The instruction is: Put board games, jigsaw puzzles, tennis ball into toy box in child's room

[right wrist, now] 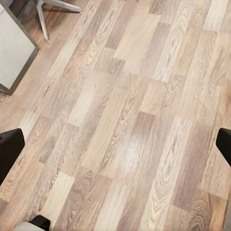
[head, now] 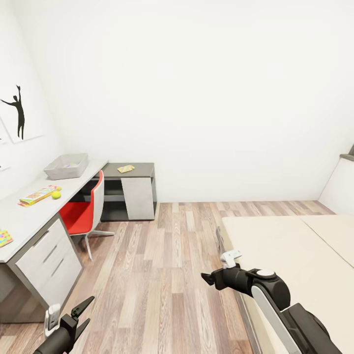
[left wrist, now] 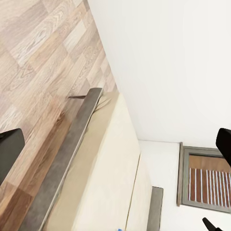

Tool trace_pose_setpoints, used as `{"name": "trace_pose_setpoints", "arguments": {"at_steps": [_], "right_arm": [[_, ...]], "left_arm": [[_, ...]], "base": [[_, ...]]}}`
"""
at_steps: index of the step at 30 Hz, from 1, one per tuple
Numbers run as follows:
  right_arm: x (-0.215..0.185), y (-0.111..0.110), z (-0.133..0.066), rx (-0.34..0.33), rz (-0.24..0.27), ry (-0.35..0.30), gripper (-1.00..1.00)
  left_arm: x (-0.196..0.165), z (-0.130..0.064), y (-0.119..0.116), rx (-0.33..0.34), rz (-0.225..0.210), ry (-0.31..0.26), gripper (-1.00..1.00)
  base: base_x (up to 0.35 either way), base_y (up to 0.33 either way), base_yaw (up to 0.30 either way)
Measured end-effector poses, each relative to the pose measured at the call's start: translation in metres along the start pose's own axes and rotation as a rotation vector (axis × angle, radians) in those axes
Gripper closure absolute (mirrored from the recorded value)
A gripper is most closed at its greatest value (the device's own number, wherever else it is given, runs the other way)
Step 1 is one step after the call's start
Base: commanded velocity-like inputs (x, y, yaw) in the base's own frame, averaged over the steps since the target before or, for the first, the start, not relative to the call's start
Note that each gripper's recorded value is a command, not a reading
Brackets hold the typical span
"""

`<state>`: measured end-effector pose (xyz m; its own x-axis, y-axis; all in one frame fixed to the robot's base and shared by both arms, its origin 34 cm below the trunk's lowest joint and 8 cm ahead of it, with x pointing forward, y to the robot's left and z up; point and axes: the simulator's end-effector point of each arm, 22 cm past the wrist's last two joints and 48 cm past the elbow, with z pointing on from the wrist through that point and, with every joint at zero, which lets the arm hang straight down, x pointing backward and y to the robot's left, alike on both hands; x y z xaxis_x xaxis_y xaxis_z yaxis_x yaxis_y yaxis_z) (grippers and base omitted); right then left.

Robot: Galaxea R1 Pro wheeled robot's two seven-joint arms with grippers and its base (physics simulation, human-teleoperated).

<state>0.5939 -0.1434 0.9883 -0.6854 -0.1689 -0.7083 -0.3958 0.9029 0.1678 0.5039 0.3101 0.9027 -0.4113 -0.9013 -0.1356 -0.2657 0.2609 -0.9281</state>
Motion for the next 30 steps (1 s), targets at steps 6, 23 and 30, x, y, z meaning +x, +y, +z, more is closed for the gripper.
{"name": "trace_pose_setpoints", "arguments": {"at_steps": [6, 23, 30], "right_arm": [[0.0002, -0.0019, -0.0007, 0.003, -0.001, 0.001, -1.0], [0.0018, -0.0076, -0.0022, 0.013, -0.008, 0.005, -1.0], [0.0019, -0.0077, -0.0022, 0.013, -0.008, 0.005, -1.0]], "left_arm": [[-0.0008, -0.0003, 0.0001, 0.0, 0.0, -0.002, -1.0], [-0.0011, -0.0005, 0.0001, 0.0, -0.001, -0.003, -1.0], [-0.0011, -0.0006, 0.0003, 0.0, -0.001, -0.003, -1.0]], "base": [[-0.057, -0.114, 0.0], [-0.009, -0.032, 0.0], [-0.001, -0.003, 0.001]]}}
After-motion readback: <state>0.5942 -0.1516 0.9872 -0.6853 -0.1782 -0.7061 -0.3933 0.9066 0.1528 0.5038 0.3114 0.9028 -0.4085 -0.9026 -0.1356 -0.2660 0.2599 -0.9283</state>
